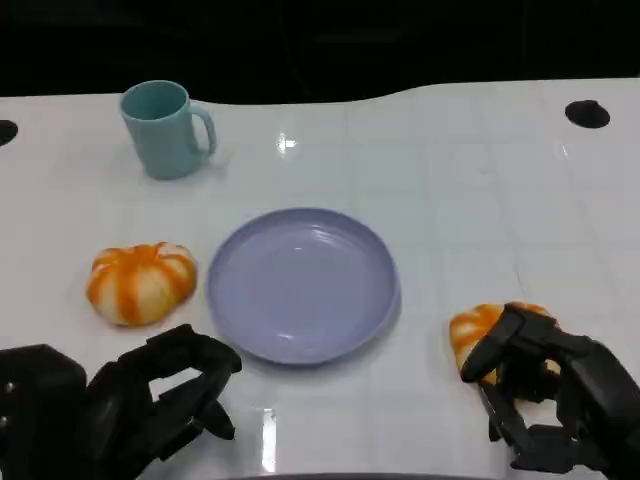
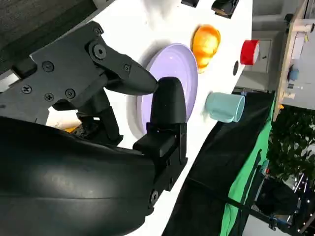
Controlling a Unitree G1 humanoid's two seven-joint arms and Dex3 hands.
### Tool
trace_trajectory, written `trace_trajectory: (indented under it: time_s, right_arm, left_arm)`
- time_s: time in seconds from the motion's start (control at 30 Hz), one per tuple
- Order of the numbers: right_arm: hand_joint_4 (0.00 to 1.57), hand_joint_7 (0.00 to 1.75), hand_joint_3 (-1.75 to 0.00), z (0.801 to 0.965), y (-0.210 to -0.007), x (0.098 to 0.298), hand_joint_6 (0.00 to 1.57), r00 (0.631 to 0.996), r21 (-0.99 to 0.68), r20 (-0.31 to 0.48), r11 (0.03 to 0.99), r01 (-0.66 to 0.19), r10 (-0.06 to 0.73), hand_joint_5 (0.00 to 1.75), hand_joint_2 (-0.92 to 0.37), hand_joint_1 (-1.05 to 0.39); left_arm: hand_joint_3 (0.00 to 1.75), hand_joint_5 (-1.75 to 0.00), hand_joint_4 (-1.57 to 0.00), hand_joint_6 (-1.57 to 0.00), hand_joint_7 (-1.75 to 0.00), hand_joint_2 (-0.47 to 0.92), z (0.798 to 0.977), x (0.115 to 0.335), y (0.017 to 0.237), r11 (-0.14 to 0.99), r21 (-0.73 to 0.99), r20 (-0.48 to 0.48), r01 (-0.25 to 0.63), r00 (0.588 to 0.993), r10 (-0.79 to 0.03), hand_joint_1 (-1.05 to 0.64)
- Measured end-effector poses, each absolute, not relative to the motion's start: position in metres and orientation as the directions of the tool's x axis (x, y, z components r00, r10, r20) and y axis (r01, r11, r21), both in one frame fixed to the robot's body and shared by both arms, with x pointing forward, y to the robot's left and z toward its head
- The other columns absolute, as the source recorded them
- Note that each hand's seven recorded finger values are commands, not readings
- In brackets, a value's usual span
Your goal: Grasp the bread from the table and place it into the plate.
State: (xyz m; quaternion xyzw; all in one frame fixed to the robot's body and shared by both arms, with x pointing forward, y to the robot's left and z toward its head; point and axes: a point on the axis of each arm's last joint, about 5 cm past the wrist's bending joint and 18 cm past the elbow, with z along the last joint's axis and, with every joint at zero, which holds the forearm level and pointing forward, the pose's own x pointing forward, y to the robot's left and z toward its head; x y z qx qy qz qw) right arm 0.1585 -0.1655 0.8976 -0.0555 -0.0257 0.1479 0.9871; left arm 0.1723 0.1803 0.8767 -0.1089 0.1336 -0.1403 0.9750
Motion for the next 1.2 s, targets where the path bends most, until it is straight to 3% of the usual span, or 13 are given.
trace_trajectory:
  time_s: [0.13,0.3,0.47,0.6,0.73,0.93,1.07,1.2]
  right_arm:
    - [0.54,1.32,-1.18,0.899,-0.166,0.159,0.53,0.956,-0.127,0.056,0.952,-0.278,0.287,1.66,-0.42,-0.16]
    - [0.38,1.05,-1.00,0.904,-0.171,0.163,0.38,0.955,-0.209,0.091,0.943,-0.260,0.283,1.31,-0.46,-0.21]
    - [0.34,0.40,-0.43,0.917,-0.183,0.165,0.48,0.950,-0.456,0.086,0.860,-0.230,0.300,0.82,-0.68,-0.28]
    - [0.30,0.12,-0.10,0.927,-0.190,0.166,0.48,0.940,-0.676,0.080,0.711,-0.193,0.331,0.51,-0.79,-0.36]
    - [0.23,0.04,-0.02,0.938,-0.198,0.167,0.43,0.927,-0.872,0.066,0.473,-0.126,0.370,0.40,-0.78,-0.42]
    - [0.19,0.01,0.00,0.950,-0.200,0.171,0.39,0.916,-0.968,0.028,0.240,-0.075,0.399,0.37,-0.77,-0.48]
    - [0.21,0.02,0.00,0.954,-0.195,0.179,0.42,0.910,-0.982,-0.010,0.169,-0.088,0.415,0.38,-0.72,-0.47]
    - [0.24,0.01,0.00,0.946,-0.191,0.189,0.43,0.905,-0.983,-0.056,0.134,-0.123,0.421,0.36,-0.70,-0.43]
  left_arm:
    - [0.42,-1.73,-0.59,-0.63,-1.28,0.92,0.877,0.173,0.180,0.937,-0.250,-0.229,0.245,0.925,-0.303,-0.46]
    - [0.42,-1.73,-0.59,-0.63,-1.29,0.92,0.877,0.173,0.180,0.936,-0.251,-0.228,0.245,0.925,-0.303,-0.47]
    - [0.43,-1.73,-0.59,-0.62,-1.29,0.92,0.877,0.173,0.180,0.936,-0.251,-0.228,0.245,0.925,-0.303,-0.47]
    - [0.42,-1.74,-0.60,-0.63,-1.30,0.92,0.877,0.173,0.179,0.936,-0.254,-0.226,0.246,0.925,-0.304,-0.47]
    - [0.43,-1.74,-0.60,-0.62,-1.31,0.92,0.876,0.174,0.178,0.934,-0.258,-0.227,0.245,0.925,-0.306,-0.46]
    - [0.44,-1.75,-0.60,-0.62,-1.30,0.92,0.874,0.177,0.176,0.935,-0.249,-0.220,0.254,0.925,-0.310,-0.45]
    - [0.44,-1.75,-0.60,-0.63,-1.30,0.92,0.874,0.179,0.174,0.932,-0.257,-0.216,0.254,0.925,-0.311,-0.45]
    - [0.45,-1.74,-0.60,-0.63,-1.29,0.92,0.873,0.180,0.173,0.932,-0.260,-0.210,0.252,0.927,-0.310,-0.45]
